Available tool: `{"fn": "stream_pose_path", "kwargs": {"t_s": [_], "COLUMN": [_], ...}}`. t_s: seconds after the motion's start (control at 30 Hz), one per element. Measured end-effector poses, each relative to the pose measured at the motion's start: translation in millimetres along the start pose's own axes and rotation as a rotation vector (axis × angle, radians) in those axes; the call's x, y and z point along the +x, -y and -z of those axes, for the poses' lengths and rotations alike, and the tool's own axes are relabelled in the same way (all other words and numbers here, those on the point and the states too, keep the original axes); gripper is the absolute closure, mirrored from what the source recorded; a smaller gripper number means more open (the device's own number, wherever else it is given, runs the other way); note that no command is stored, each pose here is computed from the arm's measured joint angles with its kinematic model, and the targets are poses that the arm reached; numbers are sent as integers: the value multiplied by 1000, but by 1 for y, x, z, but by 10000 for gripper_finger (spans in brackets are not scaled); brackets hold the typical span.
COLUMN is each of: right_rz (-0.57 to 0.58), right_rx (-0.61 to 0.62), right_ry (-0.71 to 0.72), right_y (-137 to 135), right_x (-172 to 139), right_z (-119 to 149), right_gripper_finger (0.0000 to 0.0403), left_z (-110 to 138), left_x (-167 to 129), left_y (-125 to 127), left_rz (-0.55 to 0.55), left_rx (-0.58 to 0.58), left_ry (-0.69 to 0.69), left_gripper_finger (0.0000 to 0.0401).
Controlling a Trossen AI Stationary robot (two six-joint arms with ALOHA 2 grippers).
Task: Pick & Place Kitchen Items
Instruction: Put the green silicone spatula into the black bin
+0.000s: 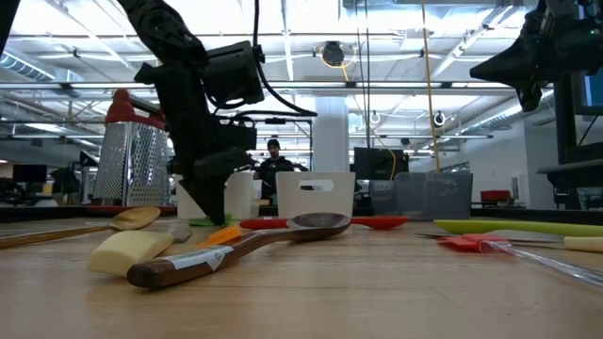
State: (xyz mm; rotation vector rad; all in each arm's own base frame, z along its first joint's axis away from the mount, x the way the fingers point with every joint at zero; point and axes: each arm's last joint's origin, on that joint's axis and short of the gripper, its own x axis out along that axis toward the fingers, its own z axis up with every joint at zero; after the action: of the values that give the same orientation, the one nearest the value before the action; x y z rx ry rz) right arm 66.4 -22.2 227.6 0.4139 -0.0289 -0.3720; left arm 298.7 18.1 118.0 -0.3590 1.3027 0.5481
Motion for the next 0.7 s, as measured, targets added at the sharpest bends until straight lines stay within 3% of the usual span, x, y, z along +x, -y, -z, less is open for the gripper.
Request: {"fn": "stream_pose_path", "kwargs": {"t_s": [0.27, 0.7], "right_rz": [0, 0], "right_rx": [12, 9], "right_ry": [0, 1], "right_y": [0, 0], "right_x": [0, 0], "right_z": [0, 0], "right_gripper_finger": [403, 403], "left_z": [-12, -13], "left_x": [-17, -34], "left_y": [5, 1], "left_rz": [-4, -10], "left_rx": [99, 88], "left_ry": [-38, 5], "left_gripper_finger": [394, 394]}}
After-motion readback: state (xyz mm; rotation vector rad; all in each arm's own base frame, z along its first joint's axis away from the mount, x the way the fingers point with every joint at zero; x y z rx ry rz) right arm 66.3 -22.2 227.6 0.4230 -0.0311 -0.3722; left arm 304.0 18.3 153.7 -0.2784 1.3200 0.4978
